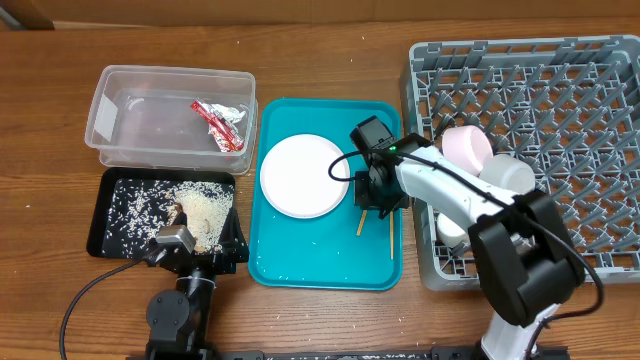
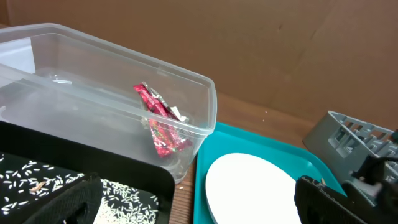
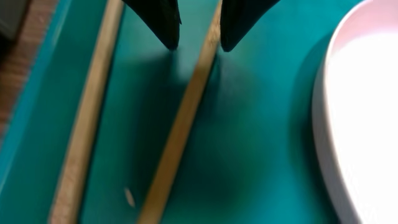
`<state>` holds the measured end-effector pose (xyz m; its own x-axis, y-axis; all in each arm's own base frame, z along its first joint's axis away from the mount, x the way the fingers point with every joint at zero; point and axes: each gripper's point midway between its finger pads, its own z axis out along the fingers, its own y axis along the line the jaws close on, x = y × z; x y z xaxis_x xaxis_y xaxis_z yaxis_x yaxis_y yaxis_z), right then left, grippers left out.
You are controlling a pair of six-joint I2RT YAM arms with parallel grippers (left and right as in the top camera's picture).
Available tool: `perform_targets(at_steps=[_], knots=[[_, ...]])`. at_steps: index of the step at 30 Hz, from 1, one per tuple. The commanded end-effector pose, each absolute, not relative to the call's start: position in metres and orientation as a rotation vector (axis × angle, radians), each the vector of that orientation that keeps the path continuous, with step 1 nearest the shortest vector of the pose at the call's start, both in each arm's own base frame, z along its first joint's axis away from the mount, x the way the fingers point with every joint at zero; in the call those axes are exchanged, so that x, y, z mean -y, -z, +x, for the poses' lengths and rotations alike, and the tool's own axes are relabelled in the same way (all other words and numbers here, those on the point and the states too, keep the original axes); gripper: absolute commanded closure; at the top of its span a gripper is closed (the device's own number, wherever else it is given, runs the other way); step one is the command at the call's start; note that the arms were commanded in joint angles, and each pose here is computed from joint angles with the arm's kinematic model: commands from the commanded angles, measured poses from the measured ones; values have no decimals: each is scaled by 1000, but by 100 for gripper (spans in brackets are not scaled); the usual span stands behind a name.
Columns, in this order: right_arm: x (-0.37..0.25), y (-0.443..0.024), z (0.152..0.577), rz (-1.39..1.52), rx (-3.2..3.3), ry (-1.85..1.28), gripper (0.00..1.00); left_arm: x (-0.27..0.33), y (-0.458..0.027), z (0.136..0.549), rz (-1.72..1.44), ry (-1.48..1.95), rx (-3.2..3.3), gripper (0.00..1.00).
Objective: Sort waste into correct bins and load items into the dishwasher
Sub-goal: 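Grasp one wooden chopstick on the teal tray with the right gripper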
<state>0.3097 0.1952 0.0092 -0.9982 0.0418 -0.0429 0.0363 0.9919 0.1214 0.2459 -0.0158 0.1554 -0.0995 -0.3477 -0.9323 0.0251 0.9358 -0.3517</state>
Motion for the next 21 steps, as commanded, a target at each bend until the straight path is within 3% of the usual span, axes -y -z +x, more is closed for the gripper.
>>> perform_targets(at_steps=[1,4,10,15,21], knots=[[-194,5,307,62,-3126,-173,81,16,-156,246,-228,307,-1639,0],[-195,3,307,63,-3126,-179,96,16,-156,246,-228,307,-1639,0],[-200,-24,316,15,-3079,-215,96,16,-156,246,-228,306,-1639,0],[-201,-99,332,-63,-2882,-283,96,16,-156,246,-228,307,-1639,0],[-155,-172,351,-52,-2636,-165,96,16,-156,246,-228,307,-1639,0]])
